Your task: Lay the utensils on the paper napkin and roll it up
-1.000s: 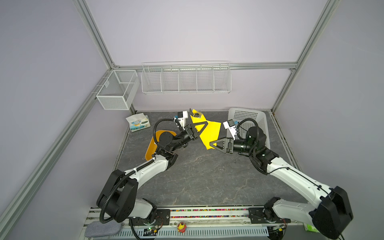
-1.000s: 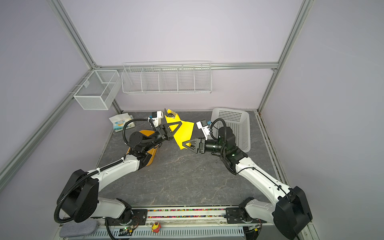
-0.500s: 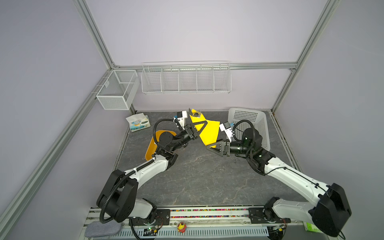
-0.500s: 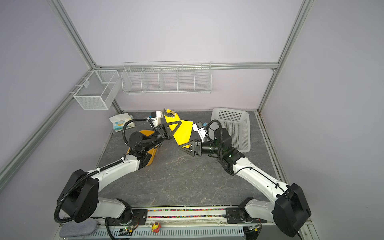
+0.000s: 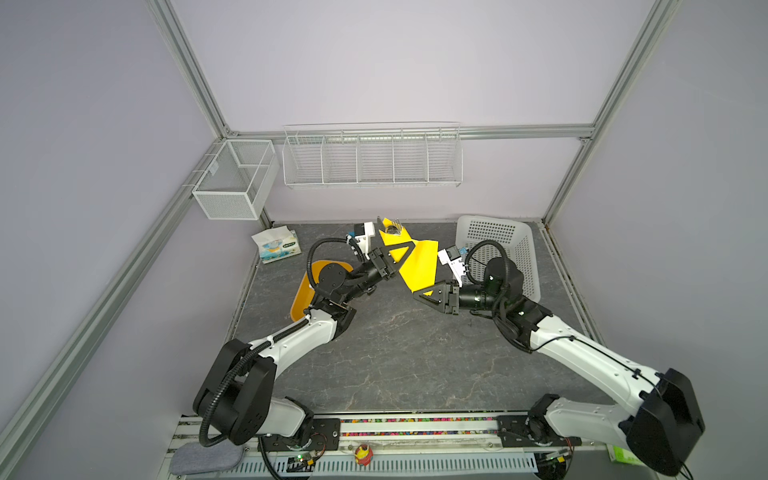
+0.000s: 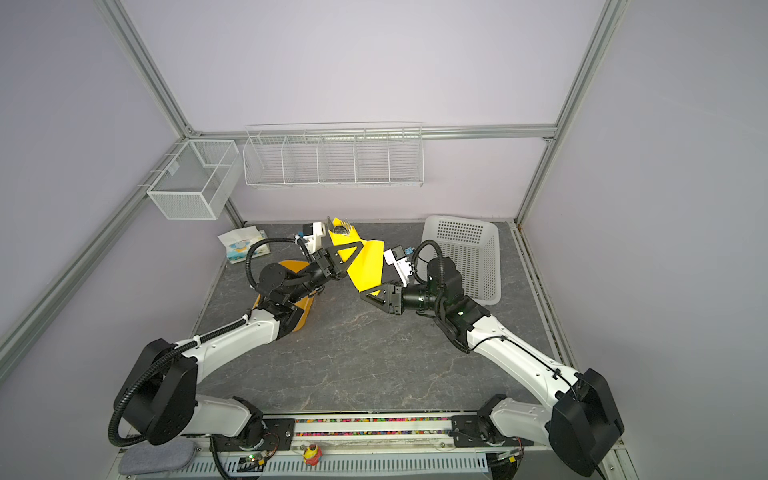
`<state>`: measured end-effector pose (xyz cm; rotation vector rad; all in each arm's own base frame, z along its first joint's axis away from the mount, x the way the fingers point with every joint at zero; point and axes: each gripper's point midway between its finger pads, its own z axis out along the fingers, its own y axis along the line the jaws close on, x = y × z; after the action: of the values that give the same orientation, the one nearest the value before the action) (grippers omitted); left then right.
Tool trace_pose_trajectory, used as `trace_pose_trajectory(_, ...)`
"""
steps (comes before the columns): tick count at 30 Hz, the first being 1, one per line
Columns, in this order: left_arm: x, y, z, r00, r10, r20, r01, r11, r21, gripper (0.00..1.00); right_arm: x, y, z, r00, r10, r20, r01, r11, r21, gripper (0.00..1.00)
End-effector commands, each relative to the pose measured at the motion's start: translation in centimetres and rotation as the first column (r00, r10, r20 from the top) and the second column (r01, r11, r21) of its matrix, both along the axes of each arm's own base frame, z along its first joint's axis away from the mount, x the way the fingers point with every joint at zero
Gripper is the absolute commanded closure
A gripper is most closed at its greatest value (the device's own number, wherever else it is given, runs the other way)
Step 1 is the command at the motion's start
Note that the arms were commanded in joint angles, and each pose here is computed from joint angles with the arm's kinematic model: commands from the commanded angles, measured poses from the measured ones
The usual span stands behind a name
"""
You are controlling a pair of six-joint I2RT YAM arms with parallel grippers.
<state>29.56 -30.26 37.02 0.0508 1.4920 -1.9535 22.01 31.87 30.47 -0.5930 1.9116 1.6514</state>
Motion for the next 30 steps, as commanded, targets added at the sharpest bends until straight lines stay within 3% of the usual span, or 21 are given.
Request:
trace_pose_trajectory(1, -0.7, 0.8, 1.6, 0.999, 0.005, 0.04, -0.004, 0.999, -0.041, 1.0, 0.2, -0.7, 0.8, 0.999, -0.026, 0.034, 0.025, 1.0, 0.017, 0.83)
trace_pose_trajectory(6, -0.7, 0.8, 1.6, 0.999, 0.008, 0.038, -0.007, 0.999, -0.041, 1.0, 0.1, -0.7, 0.7, 0.999, -0.025, 0.03, 0.024, 1.0, 0.016, 0.83)
trace_pose_trajectory(14, -0.6, 0.7, 1.3, 0.999, 0.006, 0.034, -0.004, 0.999, -0.035, 1.0, 0.4, -1.6, 1.9, 0.996, -0.074, 0.047, 0.073, 0.997, 0.022, 0.3)
trace_pose_trajectory(18, -0.7, 0.8, 1.3, 0.999, 0.007, 0.034, -0.006, 0.999, -0.033, 1.0, 0.9, -2.2, 2.6, 0.993, -0.102, 0.054, 0.1, 0.995, 0.029, 0.18)
trace_pose_trajectory(23, -0.8, 0.8, 1.3, 0.999, 0.007, 0.035, -0.006, 1.0, -0.029, 1.0, 1.3, -2.1, 2.8, 0.994, -0.104, 0.037, 0.102, 0.994, 0.049, 0.14)
trace_pose_trajectory(26, -0.8, 0.8, 1.4, 0.999, 0.006, 0.035, -0.005, 1.0, -0.031, 1.0, 2.1, -1.9, 4.4, 0.992, -0.12, 0.045, 0.116, 0.99, 0.085, 0.18)
trace_pose_trajectory(30, -0.9, 0.8, 1.6, 0.999, 0.002, 0.038, -0.001, 0.999, -0.038, 1.0, 2.9, -1.7, 4.3, 0.992, -0.124, 0.027, 0.121, 0.987, 0.102, 0.44)
